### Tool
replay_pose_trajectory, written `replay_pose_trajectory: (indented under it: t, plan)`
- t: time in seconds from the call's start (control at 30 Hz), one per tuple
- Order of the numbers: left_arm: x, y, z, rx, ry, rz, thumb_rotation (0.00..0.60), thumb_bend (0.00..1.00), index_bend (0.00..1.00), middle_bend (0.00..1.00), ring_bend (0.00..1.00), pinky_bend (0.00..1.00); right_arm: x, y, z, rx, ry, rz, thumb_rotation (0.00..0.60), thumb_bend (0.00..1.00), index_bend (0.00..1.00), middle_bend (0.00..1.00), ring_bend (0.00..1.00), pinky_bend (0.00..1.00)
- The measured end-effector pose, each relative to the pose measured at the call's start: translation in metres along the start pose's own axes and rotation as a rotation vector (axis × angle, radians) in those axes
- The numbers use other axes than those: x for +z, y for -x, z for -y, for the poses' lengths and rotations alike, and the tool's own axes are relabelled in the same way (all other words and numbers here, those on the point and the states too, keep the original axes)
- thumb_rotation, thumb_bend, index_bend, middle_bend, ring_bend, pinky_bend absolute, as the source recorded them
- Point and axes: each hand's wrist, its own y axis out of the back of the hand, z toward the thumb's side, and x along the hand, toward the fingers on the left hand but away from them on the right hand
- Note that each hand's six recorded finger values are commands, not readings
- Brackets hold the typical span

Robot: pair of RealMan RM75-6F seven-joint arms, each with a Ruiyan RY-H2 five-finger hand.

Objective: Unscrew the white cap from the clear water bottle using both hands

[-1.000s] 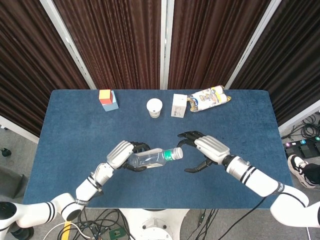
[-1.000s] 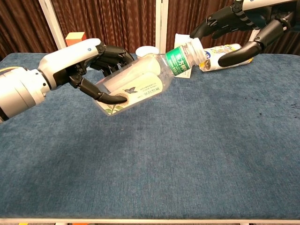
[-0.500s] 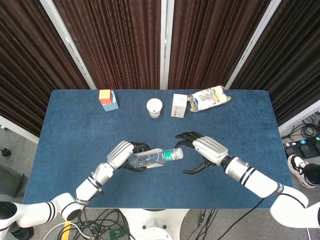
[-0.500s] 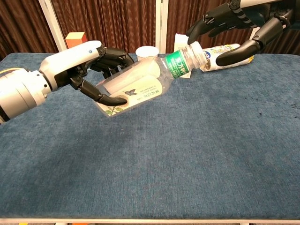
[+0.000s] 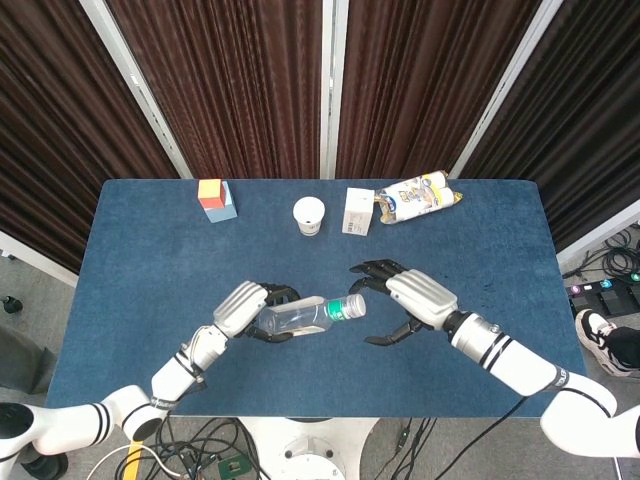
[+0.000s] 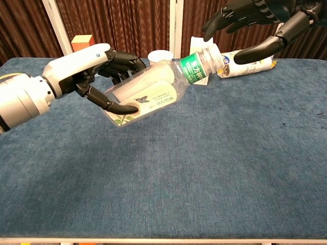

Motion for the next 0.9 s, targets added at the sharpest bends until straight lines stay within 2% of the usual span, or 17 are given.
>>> replay_pose_trajectory:
  t: [0.23,0.9]
  plan:
    - [0.001,0.000,-0.002,0.005,-0.004,0.003,0.600,0.38,0.59,0.60,0.51,0.58,-0.009,0.000,0.007,0.027,0.000,0.034,0.420,0.10,0.25,0.08,0.00,0.00]
    - [-0.001,-0.001,0.000,-0.001,-0.007,-0.005,0.600,0.38,0.59,0.60,0.51,0.58,0.004,-0.002,0.003,0.004,-0.011,-0.014,0.421,0.10,0.25,0.08,0.00,0.00]
